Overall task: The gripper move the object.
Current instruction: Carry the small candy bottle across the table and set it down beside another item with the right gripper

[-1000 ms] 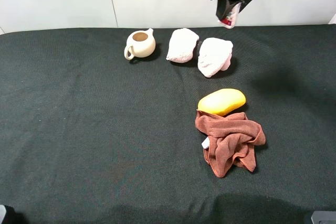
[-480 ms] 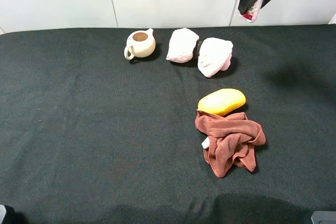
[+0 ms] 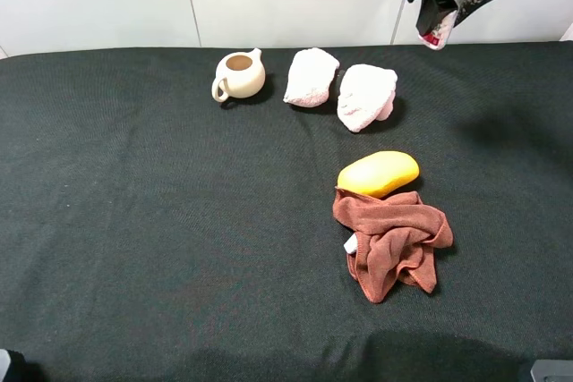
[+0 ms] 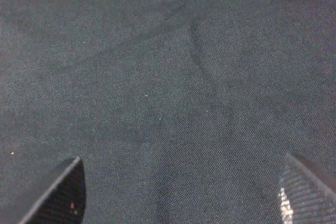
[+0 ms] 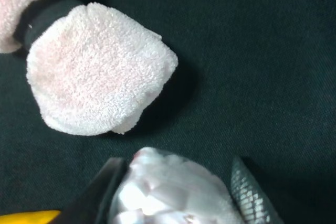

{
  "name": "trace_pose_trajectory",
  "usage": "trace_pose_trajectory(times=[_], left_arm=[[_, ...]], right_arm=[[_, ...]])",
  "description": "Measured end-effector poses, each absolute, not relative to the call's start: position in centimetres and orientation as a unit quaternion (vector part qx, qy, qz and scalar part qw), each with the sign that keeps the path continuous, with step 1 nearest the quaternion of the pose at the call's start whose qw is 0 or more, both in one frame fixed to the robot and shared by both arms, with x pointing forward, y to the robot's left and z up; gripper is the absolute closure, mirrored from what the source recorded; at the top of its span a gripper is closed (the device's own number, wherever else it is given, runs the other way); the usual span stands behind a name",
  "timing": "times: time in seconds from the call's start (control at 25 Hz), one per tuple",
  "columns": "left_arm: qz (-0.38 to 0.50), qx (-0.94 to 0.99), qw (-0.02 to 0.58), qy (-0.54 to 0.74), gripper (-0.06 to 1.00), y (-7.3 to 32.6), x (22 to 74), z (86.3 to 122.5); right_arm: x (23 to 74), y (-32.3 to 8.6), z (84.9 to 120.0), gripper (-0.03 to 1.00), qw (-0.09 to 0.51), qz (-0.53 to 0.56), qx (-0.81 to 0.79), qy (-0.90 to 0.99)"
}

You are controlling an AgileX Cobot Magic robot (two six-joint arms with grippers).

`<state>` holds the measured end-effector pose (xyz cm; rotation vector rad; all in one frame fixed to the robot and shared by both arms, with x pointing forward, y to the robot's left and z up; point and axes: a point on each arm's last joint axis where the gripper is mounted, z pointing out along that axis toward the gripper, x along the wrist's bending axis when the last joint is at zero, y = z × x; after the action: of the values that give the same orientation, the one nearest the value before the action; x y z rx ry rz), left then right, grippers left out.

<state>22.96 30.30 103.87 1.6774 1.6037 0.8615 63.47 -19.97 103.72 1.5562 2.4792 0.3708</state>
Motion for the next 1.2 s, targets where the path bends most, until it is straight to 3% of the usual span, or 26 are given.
trace_pose_trajectory(times=[0.84, 1.2], left_arm=[[0.329, 0.64, 0.327, 0.612, 0.21, 30.3, 23.0, 103.9], [0.329, 0.64, 0.327, 0.612, 0.21, 30.3, 23.0, 103.9]], right_arm=[[64.7, -19.7, 97.5, 0.64, 0.062, 0.094, 0.529, 0.841], [65.1, -21.7, 96.2, 0.64, 0.051, 0.083, 0.547, 0.831]])
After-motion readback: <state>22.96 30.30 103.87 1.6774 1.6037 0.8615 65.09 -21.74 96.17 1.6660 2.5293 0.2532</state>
